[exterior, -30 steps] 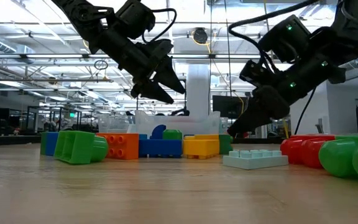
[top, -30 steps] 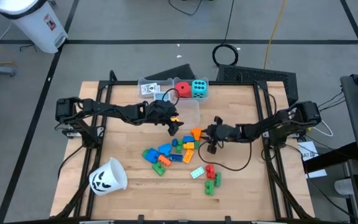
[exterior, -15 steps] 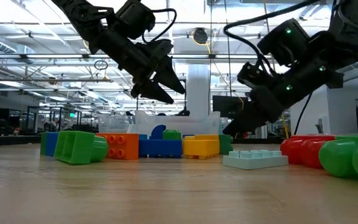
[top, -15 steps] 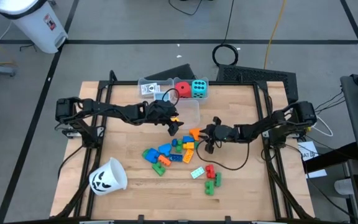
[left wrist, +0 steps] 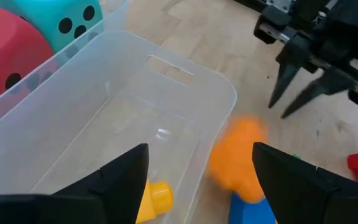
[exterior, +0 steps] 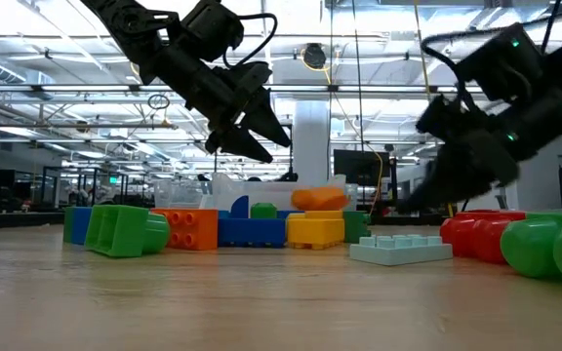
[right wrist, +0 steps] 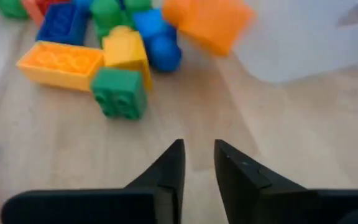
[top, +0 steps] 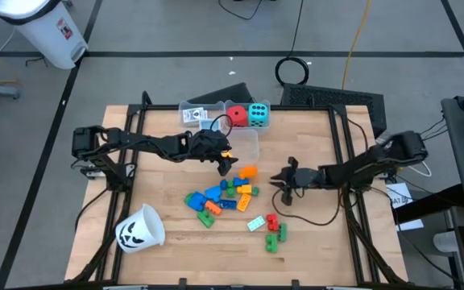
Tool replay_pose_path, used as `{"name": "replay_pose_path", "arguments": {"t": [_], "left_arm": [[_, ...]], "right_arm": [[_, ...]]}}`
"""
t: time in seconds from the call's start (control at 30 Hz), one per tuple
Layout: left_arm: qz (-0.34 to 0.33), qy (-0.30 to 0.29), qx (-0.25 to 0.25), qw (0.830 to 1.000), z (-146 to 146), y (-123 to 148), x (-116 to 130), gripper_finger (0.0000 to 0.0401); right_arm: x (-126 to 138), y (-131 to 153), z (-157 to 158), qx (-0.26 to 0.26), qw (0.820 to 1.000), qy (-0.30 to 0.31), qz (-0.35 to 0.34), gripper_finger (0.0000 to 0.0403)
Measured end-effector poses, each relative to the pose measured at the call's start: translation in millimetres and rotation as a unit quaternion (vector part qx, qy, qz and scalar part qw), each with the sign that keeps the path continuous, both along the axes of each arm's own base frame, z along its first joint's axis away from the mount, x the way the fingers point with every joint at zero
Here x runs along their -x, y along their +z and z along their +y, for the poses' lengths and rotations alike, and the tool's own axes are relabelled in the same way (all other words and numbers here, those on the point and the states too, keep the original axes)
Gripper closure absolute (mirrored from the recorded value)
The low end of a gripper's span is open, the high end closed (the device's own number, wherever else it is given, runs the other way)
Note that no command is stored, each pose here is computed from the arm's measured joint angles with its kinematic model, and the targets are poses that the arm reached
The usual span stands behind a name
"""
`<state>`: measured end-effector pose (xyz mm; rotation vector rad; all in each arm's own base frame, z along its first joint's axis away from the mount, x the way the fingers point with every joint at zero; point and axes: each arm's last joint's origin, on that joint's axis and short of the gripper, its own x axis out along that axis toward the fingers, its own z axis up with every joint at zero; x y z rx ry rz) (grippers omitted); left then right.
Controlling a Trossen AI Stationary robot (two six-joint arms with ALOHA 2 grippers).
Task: Pick & Place Toys
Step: Put the orange game piece into the bottom transparent bin
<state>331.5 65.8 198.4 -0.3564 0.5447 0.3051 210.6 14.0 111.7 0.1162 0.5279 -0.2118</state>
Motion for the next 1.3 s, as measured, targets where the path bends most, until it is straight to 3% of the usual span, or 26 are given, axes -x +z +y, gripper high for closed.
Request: {"name": "replay_pose_path", "arguments": {"t": [0.17,0.33,0.5,0.67,0.83,1.1,1.3], "left_arm": [[0.000,0.000,0.000,1.000,0.0,0.0,0.0,0.0109],[0.000,0.000,0.000,1.000,0.0,0.0,0.0,0.0109],[0.000,0.000,0.000,1.000,0.0,0.0,0.0,0.0109],[0.000,0.000,0.000,1.000,0.0,0.0,0.0,0.0109],[0.000,0.000,0.000,1.000,-0.1,0.0,0.0,0.0109],[0.000,-0.004,0.000,1.000,-2.8,0.0,-0.5,0.0109],[0.000,-0.003,0.000,1.000,-2.6,0.0,-0.5,0.0109]], "right_arm": [[-0.9,3.5,-3.7,0.009,0.999,-0.020,-0.030,0.0376],[-9.7,14.1,-8.0,0.033,0.994,-0.025,-0.098,0.0365],[-24.4,14.6,-7.2,0.048,0.994,-0.019,-0.098,0.0289],[-48.9,2.6,-7.9,0.055,0.997,-0.019,-0.051,0.0193],[-68.7,-14.2,-14.7,0.057,0.998,-0.031,-0.020,0.0147],[-82.1,-30.0,-22.2,0.038,0.999,-0.012,-0.001,0.0162],[-82.2,-30.2,-21.2,0.031,1.000,-0.001,-0.002,0.0239]]}}
